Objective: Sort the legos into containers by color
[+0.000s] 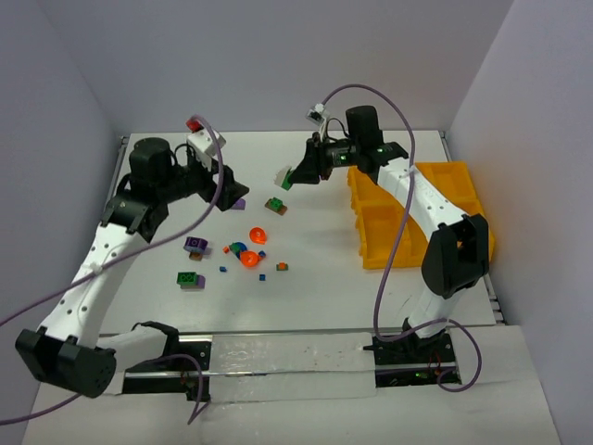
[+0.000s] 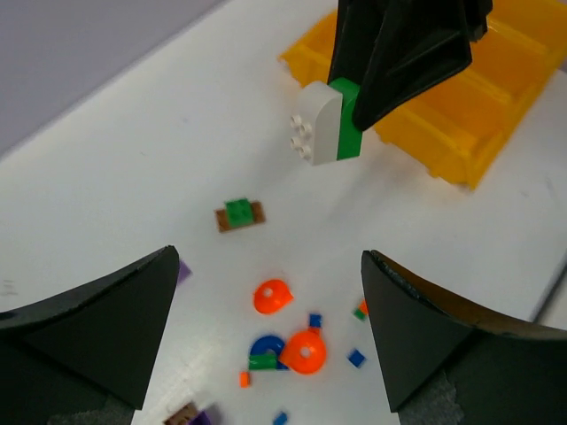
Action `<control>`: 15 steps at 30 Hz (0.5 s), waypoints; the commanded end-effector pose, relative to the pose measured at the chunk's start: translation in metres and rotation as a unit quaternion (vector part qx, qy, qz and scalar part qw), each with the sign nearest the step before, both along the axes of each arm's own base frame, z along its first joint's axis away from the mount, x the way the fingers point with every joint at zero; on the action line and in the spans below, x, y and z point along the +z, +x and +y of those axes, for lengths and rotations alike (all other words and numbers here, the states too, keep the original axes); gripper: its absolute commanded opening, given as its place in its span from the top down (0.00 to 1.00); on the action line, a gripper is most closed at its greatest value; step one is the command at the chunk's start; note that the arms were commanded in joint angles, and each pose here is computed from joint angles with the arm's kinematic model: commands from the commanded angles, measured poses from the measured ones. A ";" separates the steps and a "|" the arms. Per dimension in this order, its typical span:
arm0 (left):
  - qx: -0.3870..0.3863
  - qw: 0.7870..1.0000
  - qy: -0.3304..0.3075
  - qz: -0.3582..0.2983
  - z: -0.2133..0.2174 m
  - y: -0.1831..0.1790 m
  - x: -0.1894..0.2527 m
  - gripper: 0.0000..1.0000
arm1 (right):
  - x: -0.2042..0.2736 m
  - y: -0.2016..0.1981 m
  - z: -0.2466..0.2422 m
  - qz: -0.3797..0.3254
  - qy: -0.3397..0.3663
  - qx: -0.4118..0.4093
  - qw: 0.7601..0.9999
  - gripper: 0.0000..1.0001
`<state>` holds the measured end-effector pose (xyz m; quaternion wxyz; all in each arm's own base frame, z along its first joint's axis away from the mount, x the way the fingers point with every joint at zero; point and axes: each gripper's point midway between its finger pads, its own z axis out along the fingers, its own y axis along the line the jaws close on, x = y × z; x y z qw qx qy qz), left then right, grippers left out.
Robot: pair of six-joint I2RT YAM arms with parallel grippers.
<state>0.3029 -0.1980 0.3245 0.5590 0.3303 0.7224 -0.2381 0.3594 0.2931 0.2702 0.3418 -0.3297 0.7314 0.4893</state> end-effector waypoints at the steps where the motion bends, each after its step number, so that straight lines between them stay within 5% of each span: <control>1: -0.157 0.978 -0.072 0.115 -0.017 -0.035 0.005 0.07 | 0.018 -0.030 -0.005 -0.072 -0.003 0.063 0.995 1.00; 10: -0.303 0.918 -0.160 0.201 -0.038 -0.038 0.011 0.12 | 0.033 -0.058 0.002 -0.098 0.007 0.120 0.988 1.00; 15: -0.316 0.916 -0.178 0.172 -0.042 -0.034 0.012 0.11 | 0.031 -0.074 0.012 -0.120 -0.004 0.153 0.981 1.00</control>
